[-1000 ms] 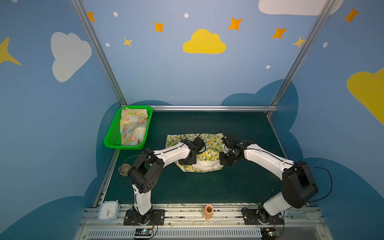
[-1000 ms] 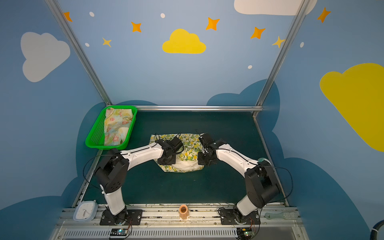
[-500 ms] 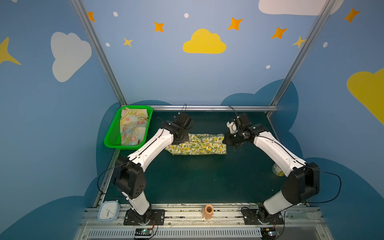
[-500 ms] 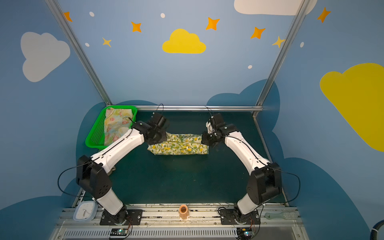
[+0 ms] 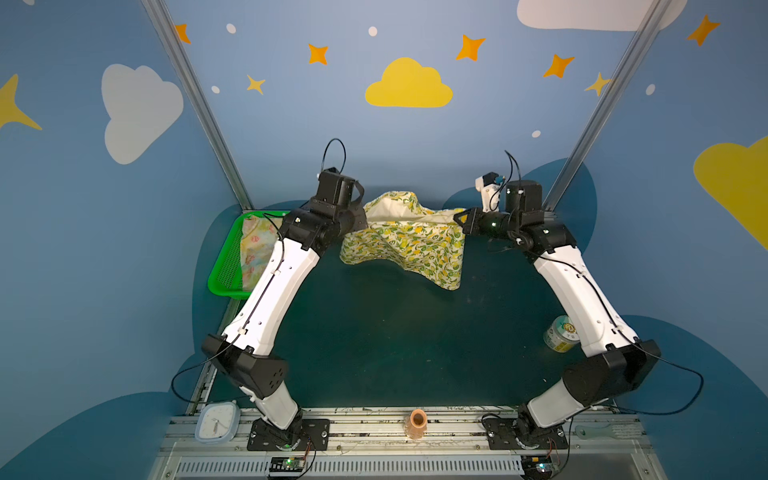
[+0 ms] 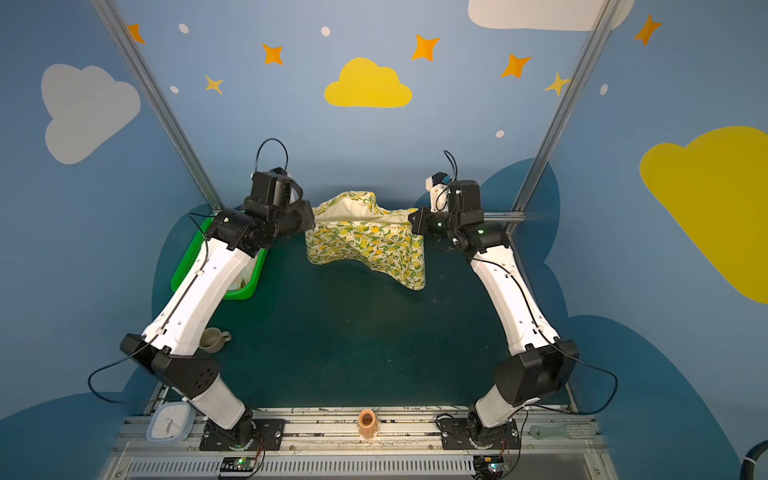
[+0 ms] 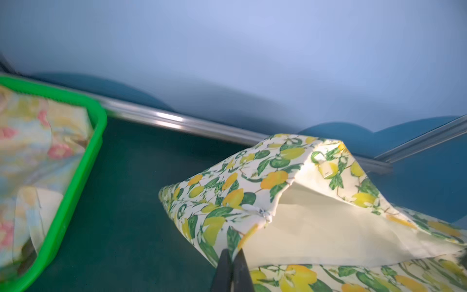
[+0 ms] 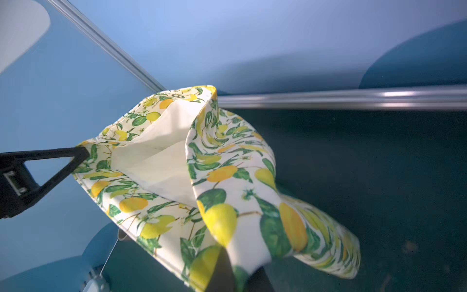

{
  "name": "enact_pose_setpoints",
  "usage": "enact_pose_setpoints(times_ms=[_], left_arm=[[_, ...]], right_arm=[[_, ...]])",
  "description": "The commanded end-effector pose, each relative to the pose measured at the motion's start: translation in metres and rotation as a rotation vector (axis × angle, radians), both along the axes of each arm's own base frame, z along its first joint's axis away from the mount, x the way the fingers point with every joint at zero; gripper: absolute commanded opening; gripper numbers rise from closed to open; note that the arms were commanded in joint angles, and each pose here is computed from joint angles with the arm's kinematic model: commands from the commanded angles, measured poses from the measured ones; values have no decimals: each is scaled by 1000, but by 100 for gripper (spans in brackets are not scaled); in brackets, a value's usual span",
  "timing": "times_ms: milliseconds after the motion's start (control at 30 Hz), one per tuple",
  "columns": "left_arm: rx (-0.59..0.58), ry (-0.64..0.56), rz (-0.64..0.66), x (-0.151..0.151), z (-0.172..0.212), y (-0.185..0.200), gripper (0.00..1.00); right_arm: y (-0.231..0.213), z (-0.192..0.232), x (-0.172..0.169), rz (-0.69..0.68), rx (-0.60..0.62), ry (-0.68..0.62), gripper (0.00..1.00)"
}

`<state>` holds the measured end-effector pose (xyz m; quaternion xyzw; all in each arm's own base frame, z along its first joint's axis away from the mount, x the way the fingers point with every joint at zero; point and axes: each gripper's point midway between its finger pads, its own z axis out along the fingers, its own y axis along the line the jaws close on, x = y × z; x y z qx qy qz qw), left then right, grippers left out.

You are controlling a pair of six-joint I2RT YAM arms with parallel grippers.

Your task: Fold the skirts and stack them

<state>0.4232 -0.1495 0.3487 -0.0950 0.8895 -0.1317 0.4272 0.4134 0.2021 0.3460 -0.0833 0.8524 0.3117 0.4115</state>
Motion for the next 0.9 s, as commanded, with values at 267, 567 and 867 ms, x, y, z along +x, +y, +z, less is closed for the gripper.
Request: enact_pose_setpoints(times_ms=[267,567,867], left_arm=[[-30,346,126,-135,-215,18,8],[-25,461,21,-184,-242,1,64],[12,512,-203,-190,-255,-60,64]], right_arm=[[-3,-205,-121,6,-170,381,0],[-2,-222,-164,26,-196,470,51],[-20,-238,-177,-8,-332,553,44]])
